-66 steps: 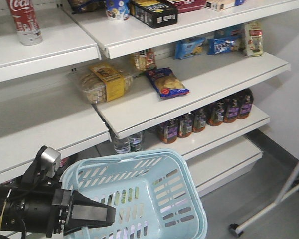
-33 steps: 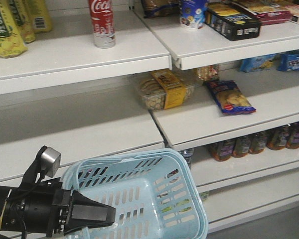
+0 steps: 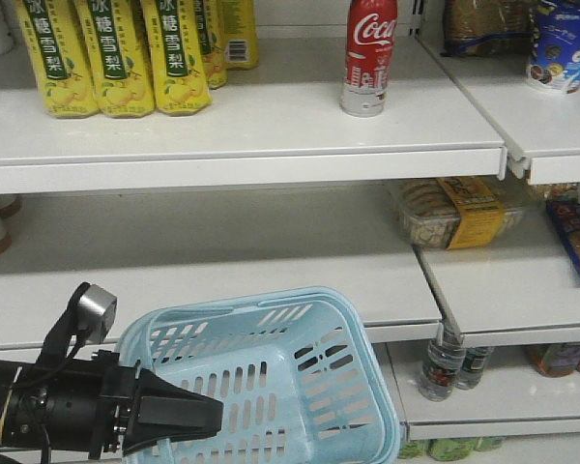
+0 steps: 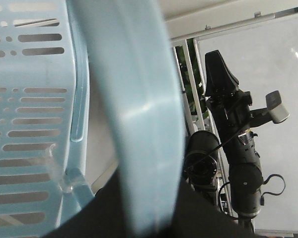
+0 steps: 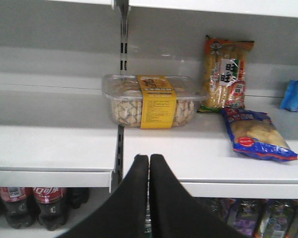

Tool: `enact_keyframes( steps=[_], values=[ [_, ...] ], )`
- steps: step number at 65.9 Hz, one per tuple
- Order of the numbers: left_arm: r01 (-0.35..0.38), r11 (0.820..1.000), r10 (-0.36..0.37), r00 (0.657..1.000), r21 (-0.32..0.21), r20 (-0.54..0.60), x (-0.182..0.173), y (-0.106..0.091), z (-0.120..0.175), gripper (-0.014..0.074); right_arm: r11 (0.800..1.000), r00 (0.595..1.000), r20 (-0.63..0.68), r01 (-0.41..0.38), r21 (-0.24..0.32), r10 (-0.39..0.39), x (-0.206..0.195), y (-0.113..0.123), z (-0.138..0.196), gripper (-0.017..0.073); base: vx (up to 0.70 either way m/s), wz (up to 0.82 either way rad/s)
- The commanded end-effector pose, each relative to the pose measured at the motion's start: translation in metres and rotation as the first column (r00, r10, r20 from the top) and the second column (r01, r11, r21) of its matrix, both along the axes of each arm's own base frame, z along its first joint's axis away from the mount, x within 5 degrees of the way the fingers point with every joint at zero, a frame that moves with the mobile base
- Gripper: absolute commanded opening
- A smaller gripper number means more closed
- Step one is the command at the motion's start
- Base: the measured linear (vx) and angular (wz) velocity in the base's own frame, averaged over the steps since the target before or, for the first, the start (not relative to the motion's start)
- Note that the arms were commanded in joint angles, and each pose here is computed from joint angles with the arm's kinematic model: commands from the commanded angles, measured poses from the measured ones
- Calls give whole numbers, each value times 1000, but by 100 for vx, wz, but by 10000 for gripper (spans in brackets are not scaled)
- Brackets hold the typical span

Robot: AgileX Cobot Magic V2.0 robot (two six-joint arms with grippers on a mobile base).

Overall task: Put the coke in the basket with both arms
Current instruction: 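Drive up to the shelf holding the red Coca-Cola bottle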

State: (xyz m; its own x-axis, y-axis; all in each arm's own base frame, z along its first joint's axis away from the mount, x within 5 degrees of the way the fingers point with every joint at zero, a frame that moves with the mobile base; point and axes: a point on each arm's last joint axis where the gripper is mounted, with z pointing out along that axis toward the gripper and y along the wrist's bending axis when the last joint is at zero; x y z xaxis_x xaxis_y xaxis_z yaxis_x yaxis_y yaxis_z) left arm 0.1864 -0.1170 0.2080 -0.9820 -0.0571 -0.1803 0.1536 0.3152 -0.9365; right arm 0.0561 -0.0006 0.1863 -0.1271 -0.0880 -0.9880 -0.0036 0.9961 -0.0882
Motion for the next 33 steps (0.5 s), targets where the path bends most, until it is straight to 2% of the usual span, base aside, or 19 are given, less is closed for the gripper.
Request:
enact_keyframes(
  steps=[1, 14, 33],
  values=[
    [107, 971, -100, 994, -214, 42, -10, -5, 29, -6, 1000, 997, 77, 2, -11, -1, 0, 0, 5, -2, 7, 28],
    [107, 971, -100, 994, -214, 42, -10, -5, 29, -6, 1000, 997, 77, 2, -11, -1, 0, 0, 5, -2, 5, 19],
    [107, 971, -100, 994, -214, 42, -10, -5, 29, -6, 1000, 997, 77, 2, -11, -1, 0, 0, 5, -2, 1, 3]
  ],
)
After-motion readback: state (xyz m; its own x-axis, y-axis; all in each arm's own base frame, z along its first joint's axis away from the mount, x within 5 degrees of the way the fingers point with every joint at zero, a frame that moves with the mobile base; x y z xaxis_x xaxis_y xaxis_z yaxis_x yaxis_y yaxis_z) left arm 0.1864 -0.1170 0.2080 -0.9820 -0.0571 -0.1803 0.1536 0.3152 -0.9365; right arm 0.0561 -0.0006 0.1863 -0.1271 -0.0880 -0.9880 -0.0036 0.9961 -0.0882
